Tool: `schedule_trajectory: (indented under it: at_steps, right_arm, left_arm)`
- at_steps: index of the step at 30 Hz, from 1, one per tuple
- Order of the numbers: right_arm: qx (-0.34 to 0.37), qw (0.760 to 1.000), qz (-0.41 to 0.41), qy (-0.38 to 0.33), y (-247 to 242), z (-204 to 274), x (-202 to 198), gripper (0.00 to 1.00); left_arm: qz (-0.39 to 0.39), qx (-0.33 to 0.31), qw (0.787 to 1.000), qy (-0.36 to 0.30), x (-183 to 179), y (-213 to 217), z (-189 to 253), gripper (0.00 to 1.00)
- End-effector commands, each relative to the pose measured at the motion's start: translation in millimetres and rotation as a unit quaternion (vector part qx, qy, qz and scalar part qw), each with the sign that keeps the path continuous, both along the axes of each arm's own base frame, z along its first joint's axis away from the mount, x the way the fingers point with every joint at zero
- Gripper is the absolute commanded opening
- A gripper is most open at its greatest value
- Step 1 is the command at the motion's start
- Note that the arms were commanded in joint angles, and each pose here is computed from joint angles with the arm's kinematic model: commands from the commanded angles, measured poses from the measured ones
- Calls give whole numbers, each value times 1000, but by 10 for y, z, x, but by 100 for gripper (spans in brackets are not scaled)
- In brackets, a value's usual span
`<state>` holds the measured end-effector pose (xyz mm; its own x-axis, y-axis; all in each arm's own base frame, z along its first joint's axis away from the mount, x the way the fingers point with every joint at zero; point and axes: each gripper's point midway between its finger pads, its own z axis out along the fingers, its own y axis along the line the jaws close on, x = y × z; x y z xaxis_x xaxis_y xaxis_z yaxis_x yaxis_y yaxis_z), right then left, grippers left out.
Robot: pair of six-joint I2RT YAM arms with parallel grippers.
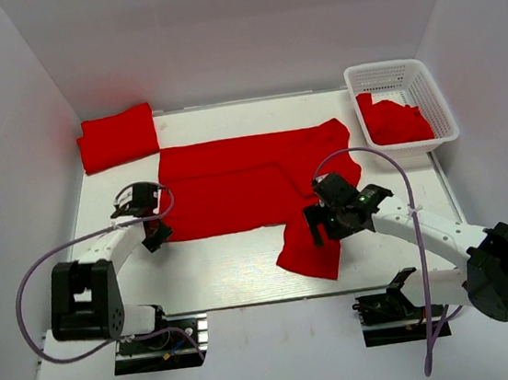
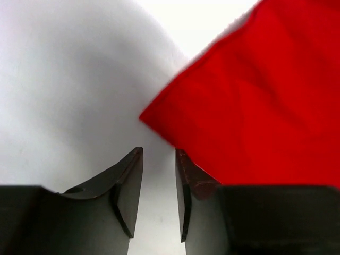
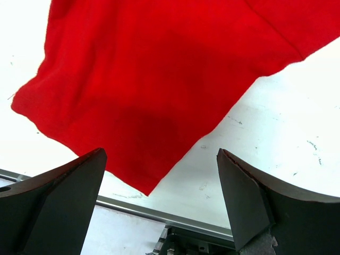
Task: Fold and stack the t-shirts
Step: Grap the side of the flattened tshirt closest away from the robot with both arms
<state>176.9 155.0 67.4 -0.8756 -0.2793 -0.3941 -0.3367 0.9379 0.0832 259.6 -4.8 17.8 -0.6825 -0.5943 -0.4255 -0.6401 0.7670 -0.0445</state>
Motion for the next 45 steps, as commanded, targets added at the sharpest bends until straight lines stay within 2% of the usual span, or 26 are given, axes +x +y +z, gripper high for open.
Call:
schedule_trajectory:
  at_steps: [1,8,14,16,26,29,33,34,35,37,42,45]
  right_arm:
    - [-2,1000,-7,-12,15,83,61,90]
    - [6,1000,-10,-16,56,108,103,90]
    - [9,1000,-8,-19,98,124,140,90]
    - [6,1000,-8,-16,97,114,139,90]
    - [13,1000,-11,-9,125,122,128,90]
    - [13,1000,-11,-8,120,125,115,90]
    - [13,1000,-11,-7,127,125,110,90]
    - [14,1000,-12,-9,129,124,122,90]
    - [16,1000,-12,-10,137,134,126,90]
    - [18,1000,-14,-11,141,143,130,90]
    - [21,1000,-13,-1,146,131,86,90]
    - [23,1000,-8,12,143,156,16,90]
  left_arm:
    - [-14,-26,999,-28,-82,-77,222,42]
    - [-5,-9,996,-85,57,12,504,53]
    - [-2,14,999,-39,132,74,257,53]
    - [-2,13,999,-45,218,66,236,53]
    - [3,20,1000,2,139,87,-208,53]
    - [2,21,1000,9,136,87,-264,47]
    - [-5,18,1000,7,164,72,-285,34]
    - [-5,18,1000,7,175,71,-303,23]
    - [-5,18,1000,7,175,71,-303,18]
    - [-14,22,1000,9,170,78,-303,0]
    - [-29,22,999,4,186,70,-295,0]
    - [-34,23,999,-21,216,71,-162,0]
